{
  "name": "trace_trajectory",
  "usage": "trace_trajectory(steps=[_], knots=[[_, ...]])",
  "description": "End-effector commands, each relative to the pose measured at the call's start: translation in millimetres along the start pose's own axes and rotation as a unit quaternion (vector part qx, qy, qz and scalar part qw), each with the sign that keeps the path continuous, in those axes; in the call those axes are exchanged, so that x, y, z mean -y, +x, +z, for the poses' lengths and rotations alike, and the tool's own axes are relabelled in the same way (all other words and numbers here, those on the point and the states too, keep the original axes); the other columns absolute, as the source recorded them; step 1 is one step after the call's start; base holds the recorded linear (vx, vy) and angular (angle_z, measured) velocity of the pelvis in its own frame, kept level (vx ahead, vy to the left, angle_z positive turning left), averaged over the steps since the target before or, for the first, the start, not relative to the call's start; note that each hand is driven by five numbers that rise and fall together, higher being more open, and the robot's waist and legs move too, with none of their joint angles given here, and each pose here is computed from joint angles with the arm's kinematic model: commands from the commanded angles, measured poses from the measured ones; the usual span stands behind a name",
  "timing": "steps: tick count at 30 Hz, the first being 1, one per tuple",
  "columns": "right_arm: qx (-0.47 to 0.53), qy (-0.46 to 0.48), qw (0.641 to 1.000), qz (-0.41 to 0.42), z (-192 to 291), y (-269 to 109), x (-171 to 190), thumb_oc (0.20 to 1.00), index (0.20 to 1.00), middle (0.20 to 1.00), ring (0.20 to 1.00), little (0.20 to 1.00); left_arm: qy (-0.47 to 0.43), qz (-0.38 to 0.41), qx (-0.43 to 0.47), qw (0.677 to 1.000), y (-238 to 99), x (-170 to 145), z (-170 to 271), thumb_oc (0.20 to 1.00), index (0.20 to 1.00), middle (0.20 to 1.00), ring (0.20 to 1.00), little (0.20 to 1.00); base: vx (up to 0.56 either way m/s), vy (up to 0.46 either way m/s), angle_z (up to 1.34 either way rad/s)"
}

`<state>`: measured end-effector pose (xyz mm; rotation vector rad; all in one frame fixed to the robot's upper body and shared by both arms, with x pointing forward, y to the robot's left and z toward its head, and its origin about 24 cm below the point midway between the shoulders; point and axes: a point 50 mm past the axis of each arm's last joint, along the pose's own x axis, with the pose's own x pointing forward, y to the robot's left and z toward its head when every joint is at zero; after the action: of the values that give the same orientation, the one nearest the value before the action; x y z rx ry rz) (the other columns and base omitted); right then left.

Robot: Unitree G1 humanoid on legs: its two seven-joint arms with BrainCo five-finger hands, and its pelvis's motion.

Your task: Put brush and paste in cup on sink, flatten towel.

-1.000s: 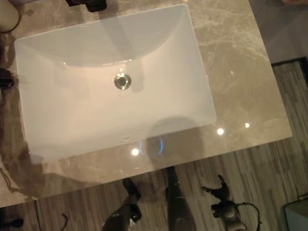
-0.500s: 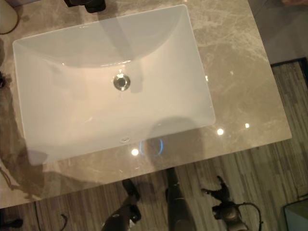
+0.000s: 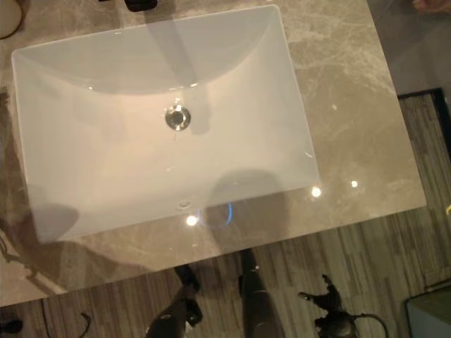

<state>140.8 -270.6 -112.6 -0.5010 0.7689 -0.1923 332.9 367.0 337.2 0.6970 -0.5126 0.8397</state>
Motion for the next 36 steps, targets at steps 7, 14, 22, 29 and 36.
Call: trace_trajectory(steps=[7, 14, 22, 29, 36], knots=[[0.045, 0.004, 0.999, -0.01, 13.0, -0.2, 20.1, 1.0, 1.0, 1.0, 1.0, 1.0, 0.001, -0.043, 0.056, 0.998, -2.8, 32.1, 28.4, 0.2, 0.2, 0.2, 0.2, 0.2, 0.0, 0.001, 0.02], [0.044, 0.002, 0.999, -0.005, 11.1, -2.1, 17.1, 1.0, 1.0, 1.0, 1.0, 1.0, 0.009, -0.052, 0.048, 0.997, -5.5, 34.5, 21.7, 0.2, 0.2, 0.2, 0.2, 0.2, 0.0, -0.004, 0.0], [0.035, -0.002, 0.999, -0.009, 6.6, -2.5, 20.0, 1.0, 1.0, 1.0, 1.0, 1.0, 0.013, -0.069, 0.052, 0.996, -8.6, 43.5, 23.6, 0.2, 0.2, 0.2, 0.2, 0.2, -0.01, -0.007, 0.0], [0.031, -0.002, 0.999, -0.004, 5.2, -2.8, 17.0, 1.0, 1.0, 1.0, 1.0, 1.0, 0.01, -0.072, 0.05, 0.996, -10.0, 45.6, 22.8, 0.2, 0.2, 0.2, 0.2, 0.2, -0.01, -0.028, -0.05], [0.021, -0.002, 1.0, -0.005, -0.3, -4.0, 17.8, 1.0, 1.0, 1.0, 1.0, 1.0, 0.013, -0.083, 0.043, 0.996, -14.0, 51.4, 18.4, 0.2, 0.2, 0.2, 0.2, 0.2, 0.0, -0.031, -0.02]])
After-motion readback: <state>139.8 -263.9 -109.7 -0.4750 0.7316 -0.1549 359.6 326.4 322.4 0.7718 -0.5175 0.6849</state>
